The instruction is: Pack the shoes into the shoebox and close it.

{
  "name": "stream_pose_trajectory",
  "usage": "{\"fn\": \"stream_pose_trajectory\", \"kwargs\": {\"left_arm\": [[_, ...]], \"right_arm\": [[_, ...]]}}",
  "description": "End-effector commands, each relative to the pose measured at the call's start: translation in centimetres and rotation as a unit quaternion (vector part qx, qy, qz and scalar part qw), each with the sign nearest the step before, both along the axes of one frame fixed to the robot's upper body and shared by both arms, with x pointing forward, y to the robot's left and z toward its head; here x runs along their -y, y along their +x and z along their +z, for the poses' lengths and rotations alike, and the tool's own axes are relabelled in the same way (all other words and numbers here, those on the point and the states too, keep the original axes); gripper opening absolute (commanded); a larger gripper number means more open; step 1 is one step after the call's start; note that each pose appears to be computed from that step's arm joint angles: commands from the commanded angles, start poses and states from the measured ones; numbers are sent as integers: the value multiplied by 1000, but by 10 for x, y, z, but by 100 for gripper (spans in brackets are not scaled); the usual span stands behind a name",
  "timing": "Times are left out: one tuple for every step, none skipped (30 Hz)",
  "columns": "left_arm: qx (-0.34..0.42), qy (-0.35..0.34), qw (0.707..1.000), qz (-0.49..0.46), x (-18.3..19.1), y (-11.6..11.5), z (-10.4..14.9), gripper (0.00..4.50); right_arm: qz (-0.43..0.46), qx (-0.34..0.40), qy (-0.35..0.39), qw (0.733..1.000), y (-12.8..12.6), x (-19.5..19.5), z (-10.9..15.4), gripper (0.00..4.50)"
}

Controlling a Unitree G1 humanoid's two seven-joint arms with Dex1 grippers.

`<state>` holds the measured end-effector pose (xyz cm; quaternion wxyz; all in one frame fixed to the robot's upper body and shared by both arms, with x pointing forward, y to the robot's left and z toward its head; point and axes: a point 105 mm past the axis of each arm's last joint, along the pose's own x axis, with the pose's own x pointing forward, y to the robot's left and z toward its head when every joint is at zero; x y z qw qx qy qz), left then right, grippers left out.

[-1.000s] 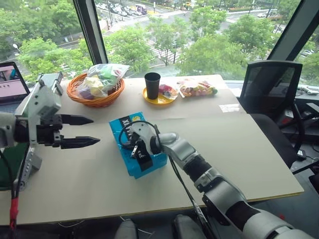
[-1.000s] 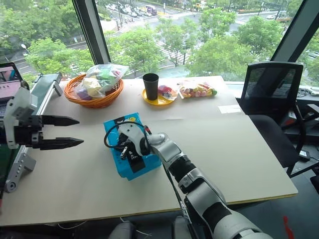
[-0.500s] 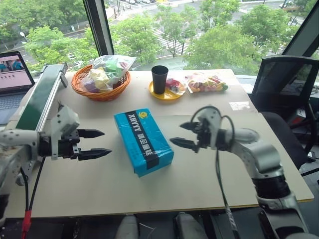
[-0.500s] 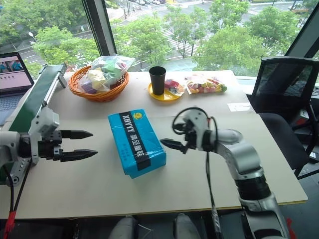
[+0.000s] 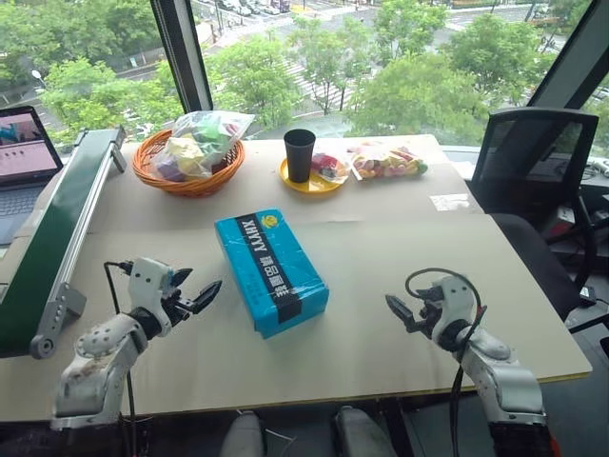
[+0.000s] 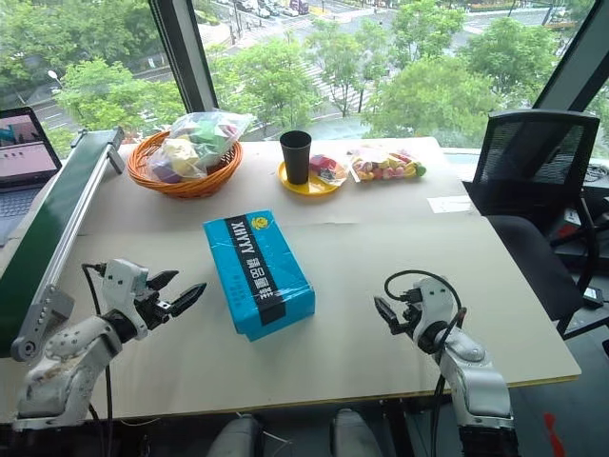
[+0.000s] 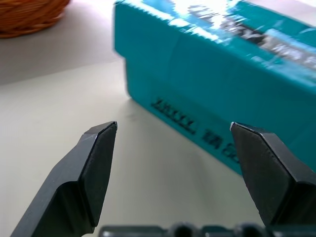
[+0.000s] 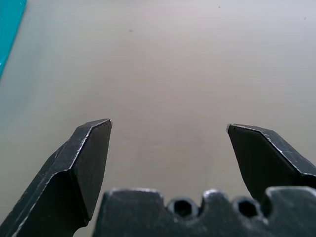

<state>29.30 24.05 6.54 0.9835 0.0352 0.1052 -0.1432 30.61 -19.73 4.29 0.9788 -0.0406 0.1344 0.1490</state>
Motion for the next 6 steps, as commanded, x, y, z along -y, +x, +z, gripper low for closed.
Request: {"fn": "stream_pose_trajectory", "kwargs": {"left_arm": [[9, 30, 999, 25, 6, -5, -19, 393], [8, 29, 999, 28, 11, -7, -25, 393], [8, 26, 999, 28, 15, -9, -28, 393], [9, 24, 999, 27, 17, -10, -30, 393], [9, 17, 999, 26, 20, -11, -31, 393], [11, 1, 1000, 25, 24, -13, -31, 393]], "right_arm": [[-17, 30, -25, 999, 1, -2, -1, 443], [-17, 33, -34, 999, 1, -3, -3, 443], [-18, 35, -38, 999, 0, -3, -4, 443], [-17, 36, -40, 998, 0, -4, -5, 443], [-21, 38, -37, 998, 1, -4, -4, 443], [-25, 41, -34, 998, 2, -3, -4, 443]]}}
